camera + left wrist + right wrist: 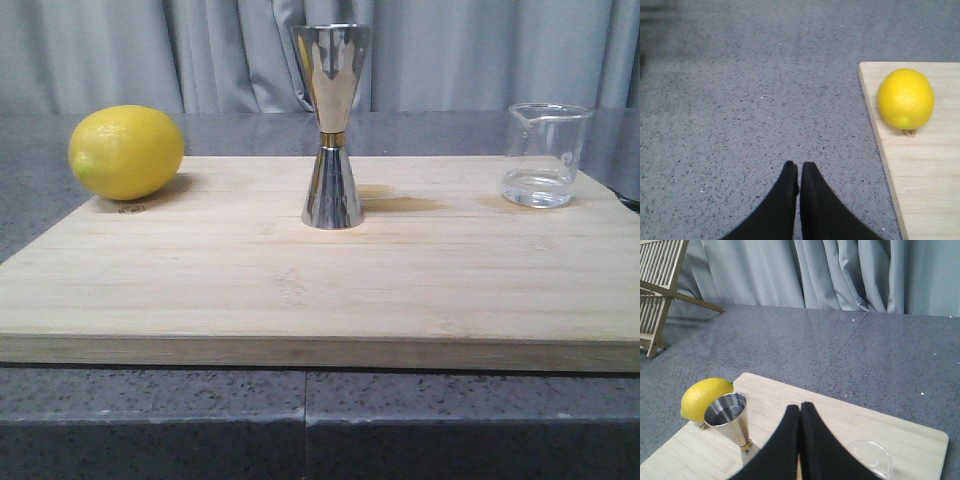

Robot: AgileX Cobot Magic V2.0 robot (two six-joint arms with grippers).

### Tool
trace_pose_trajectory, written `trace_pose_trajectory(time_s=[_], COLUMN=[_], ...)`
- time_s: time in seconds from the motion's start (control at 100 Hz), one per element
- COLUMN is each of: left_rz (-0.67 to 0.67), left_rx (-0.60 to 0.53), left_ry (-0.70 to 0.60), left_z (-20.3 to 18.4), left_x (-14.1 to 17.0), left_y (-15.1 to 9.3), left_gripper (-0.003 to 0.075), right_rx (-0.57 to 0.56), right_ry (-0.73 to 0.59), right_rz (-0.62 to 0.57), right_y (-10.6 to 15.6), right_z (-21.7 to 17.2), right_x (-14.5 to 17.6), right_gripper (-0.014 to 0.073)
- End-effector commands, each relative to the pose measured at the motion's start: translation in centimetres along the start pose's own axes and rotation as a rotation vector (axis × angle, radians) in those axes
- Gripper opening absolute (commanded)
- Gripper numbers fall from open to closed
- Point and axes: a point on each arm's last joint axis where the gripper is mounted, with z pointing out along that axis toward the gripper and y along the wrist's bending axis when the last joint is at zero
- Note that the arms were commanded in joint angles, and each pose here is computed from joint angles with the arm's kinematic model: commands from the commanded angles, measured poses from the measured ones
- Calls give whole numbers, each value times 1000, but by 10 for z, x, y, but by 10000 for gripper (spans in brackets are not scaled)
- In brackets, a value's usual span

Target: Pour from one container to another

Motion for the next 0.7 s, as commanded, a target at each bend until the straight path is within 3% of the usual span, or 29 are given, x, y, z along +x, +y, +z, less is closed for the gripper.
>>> trace_pose_trajectory(time_s=[0.0, 0.29, 0.48, 0.69], left_rz=[-9, 7, -32, -31], left_rx=[-4, -59, -48, -49], left_ry=[-150, -521, -608, -596], left_z=[-2, 10, 29, 45], left_x=[5, 76, 117, 139], left_y=[3, 10, 12, 14], left_gripper=[-18, -19, -19, -19], right_rx=[35, 35, 35, 35], right_ry=[-29, -29, -29, -29], right_rz=[-30, -30, -30, -30], right_y=[-1, -1, -1, -1], right_z=[-3, -3, -3, -3], right_x=[-9, -9, -9, -9], right_gripper=[-71, -71, -71, -71])
